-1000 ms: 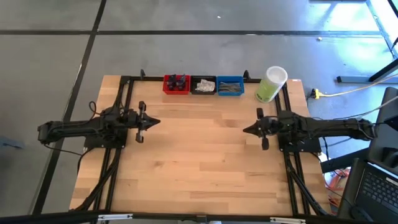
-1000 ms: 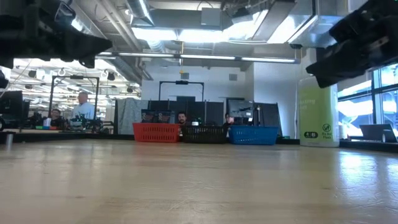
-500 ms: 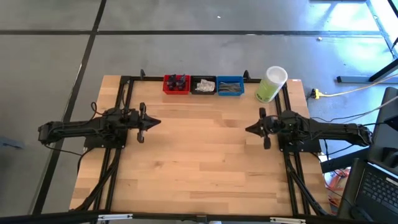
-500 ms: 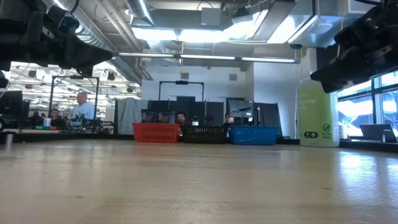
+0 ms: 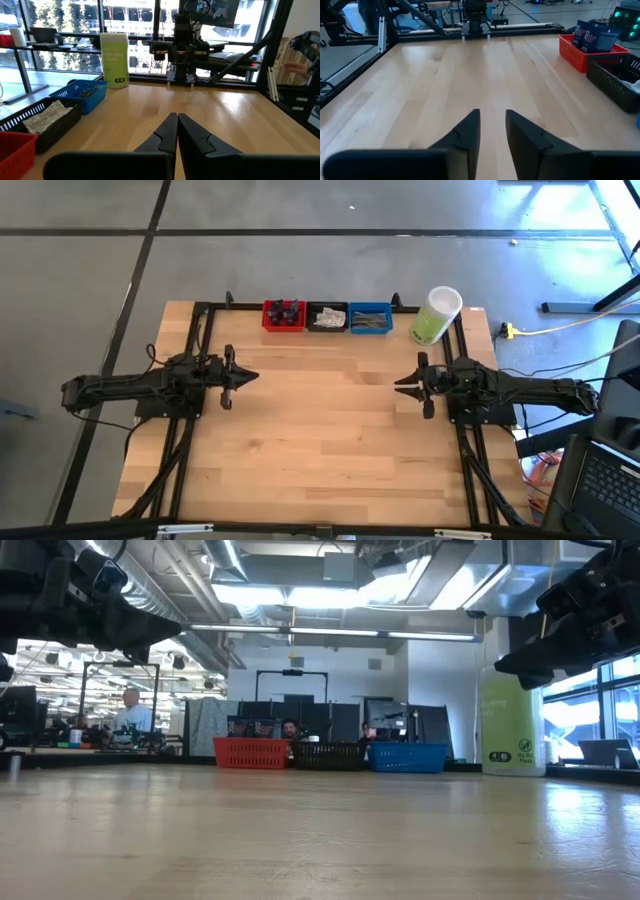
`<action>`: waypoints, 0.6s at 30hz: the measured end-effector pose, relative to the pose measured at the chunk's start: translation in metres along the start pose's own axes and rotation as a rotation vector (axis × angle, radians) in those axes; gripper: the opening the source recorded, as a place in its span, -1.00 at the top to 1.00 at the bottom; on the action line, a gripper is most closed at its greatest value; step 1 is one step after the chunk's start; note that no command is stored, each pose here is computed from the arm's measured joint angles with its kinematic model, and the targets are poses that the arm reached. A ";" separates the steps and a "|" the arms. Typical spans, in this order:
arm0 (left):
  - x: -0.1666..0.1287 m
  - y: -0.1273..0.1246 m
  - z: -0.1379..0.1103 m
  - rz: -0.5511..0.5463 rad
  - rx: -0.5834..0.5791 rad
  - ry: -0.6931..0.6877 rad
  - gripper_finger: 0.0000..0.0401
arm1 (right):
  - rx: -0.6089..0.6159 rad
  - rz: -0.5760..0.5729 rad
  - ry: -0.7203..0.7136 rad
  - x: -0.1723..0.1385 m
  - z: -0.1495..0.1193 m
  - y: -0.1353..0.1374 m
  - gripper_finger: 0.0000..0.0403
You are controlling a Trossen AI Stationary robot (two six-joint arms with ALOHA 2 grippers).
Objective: Pick & Place Travel size toiletries
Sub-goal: Return to Home Position
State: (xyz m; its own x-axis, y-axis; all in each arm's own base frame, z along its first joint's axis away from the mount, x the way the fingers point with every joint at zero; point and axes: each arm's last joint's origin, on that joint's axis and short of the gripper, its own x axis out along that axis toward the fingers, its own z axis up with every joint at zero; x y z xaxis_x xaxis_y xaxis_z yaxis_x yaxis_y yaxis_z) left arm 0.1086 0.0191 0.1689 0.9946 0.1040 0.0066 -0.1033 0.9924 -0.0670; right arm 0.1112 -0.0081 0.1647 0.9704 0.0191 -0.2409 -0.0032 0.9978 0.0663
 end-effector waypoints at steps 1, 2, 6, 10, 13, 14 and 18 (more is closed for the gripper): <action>0.000 0.000 0.000 0.000 0.000 0.000 0.95 | 0.000 0.000 0.000 0.000 0.000 0.000 0.52; 0.000 0.000 0.000 0.000 0.000 0.000 0.95 | 0.001 0.000 0.000 0.000 0.000 0.000 0.51; 0.000 0.000 0.000 0.000 0.000 0.000 0.97 | 0.003 0.000 0.000 0.000 0.000 0.000 0.46; 0.000 0.001 0.000 0.027 0.002 -0.002 0.96 | 0.002 0.000 0.000 0.000 0.000 0.000 0.41; 0.000 0.001 0.000 0.025 0.002 -0.002 0.95 | 0.002 0.000 0.000 0.000 0.000 0.000 0.38; 0.000 0.001 0.000 0.025 0.002 -0.002 0.95 | 0.002 0.000 0.000 0.000 0.000 0.000 0.37; 0.000 0.001 0.000 0.025 0.002 -0.002 0.95 | 0.002 0.000 0.000 0.000 0.000 0.000 0.33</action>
State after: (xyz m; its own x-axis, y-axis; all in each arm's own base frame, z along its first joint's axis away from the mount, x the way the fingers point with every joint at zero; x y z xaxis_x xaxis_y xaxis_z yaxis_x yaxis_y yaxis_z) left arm 0.1085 0.0198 0.1689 0.9916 0.1291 0.0066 -0.1284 0.9896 -0.0651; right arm 0.1112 -0.0081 0.1646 0.9703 0.0191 -0.2413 -0.0026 0.9977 0.0685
